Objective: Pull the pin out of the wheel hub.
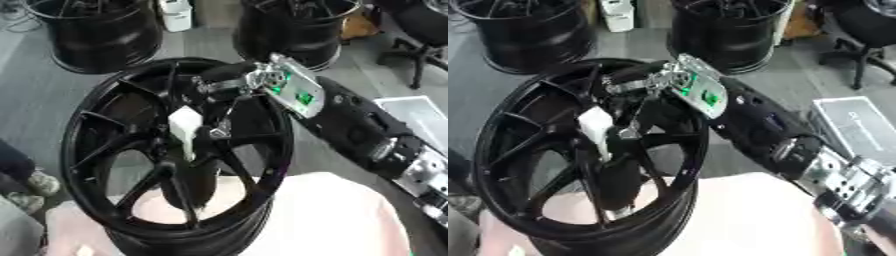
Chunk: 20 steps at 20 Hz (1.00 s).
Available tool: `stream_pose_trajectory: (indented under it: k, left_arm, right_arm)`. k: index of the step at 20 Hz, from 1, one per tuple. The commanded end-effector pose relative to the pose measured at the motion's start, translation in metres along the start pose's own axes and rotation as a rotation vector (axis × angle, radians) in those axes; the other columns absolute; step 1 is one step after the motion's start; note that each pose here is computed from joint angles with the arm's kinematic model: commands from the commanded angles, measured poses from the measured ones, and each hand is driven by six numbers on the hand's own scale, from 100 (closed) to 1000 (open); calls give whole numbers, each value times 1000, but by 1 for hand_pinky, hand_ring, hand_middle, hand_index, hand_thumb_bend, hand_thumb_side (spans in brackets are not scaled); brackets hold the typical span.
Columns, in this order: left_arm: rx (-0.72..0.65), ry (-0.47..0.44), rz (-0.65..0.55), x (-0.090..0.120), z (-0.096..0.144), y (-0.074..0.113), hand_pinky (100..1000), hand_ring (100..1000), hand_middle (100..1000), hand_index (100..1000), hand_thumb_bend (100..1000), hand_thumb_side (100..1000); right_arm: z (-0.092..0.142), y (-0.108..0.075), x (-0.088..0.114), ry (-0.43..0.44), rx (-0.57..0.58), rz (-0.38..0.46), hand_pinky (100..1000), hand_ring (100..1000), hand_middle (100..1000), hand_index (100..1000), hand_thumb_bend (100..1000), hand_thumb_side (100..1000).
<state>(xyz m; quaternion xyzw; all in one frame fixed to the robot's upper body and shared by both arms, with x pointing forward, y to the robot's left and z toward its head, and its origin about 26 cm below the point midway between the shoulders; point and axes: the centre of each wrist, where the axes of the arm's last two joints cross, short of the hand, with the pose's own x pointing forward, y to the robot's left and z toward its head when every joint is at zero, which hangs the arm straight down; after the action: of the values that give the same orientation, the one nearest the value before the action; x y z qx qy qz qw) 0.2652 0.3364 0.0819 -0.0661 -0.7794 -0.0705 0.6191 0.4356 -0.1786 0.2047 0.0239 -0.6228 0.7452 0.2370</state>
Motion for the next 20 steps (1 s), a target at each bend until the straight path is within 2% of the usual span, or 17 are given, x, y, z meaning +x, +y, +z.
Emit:
stream_pose_trajectory:
  k: [1, 2, 3, 7, 10, 11, 13, 14, 15, 17, 18, 20]
  left_arm:
    - [-14, -11, -18, 5, -3, 1, 666, 610, 660, 755, 500, 711]
    - [-15, -10, -19, 5, -3, 1, 666, 610, 660, 755, 499, 713]
    - [-16, -9, -19, 5, -3, 2, 666, 610, 660, 755, 500, 711]
    - [-14, -2, -25, 5, -2, 3, 666, 609, 659, 755, 500, 712]
    - [-5, 7, -34, 5, -1, 5, 666, 607, 658, 755, 502, 714]
    - [-2, 9, -38, 5, -1, 6, 666, 607, 657, 755, 502, 715]
    - [5, 9, -46, 7, -1, 8, 667, 607, 657, 755, 502, 715]
    - [11, 7, -50, 8, -1, 9, 667, 607, 657, 755, 502, 716]
    - [22, 3, -54, 9, -1, 10, 667, 607, 657, 755, 503, 715]
    - [45, -2, -60, 11, -1, 12, 667, 606, 656, 755, 504, 716]
    - [57, -5, -63, 12, -1, 13, 667, 606, 655, 755, 504, 717]
    - [73, -8, -67, 14, -2, 15, 667, 605, 654, 755, 505, 718]
  right_arm:
    - [24, -34, 7, -109, 93, 137, 798, 650, 421, 510, 100, 230]
    - [30, -40, 8, -109, 71, 126, 798, 646, 419, 508, 100, 276]
    - [36, -47, 10, -108, 51, 117, 798, 645, 418, 508, 100, 222]
    - [80, -77, 20, -87, -52, 99, 798, 640, 416, 506, 100, 206]
    - [147, -95, 26, -26, -219, 77, 797, 631, 414, 504, 100, 199]
    - [175, -95, 29, 5, -297, 68, 795, 627, 414, 504, 100, 204]
    - [231, -86, 34, 85, -465, 40, 791, 622, 416, 508, 100, 241]
    - [258, -76, 36, 131, -548, 24, 791, 621, 417, 508, 100, 252]
    - [284, -60, 35, 188, -638, -7, 788, 618, 426, 520, 100, 319]
    - [330, -12, 28, 318, -830, -78, 784, 615, 432, 529, 100, 402]
    - [349, 22, 22, 399, -933, -130, 782, 614, 458, 558, 100, 426]
    - [379, 103, 13, 613, -1134, -248, 786, 643, 552, 662, 100, 430]
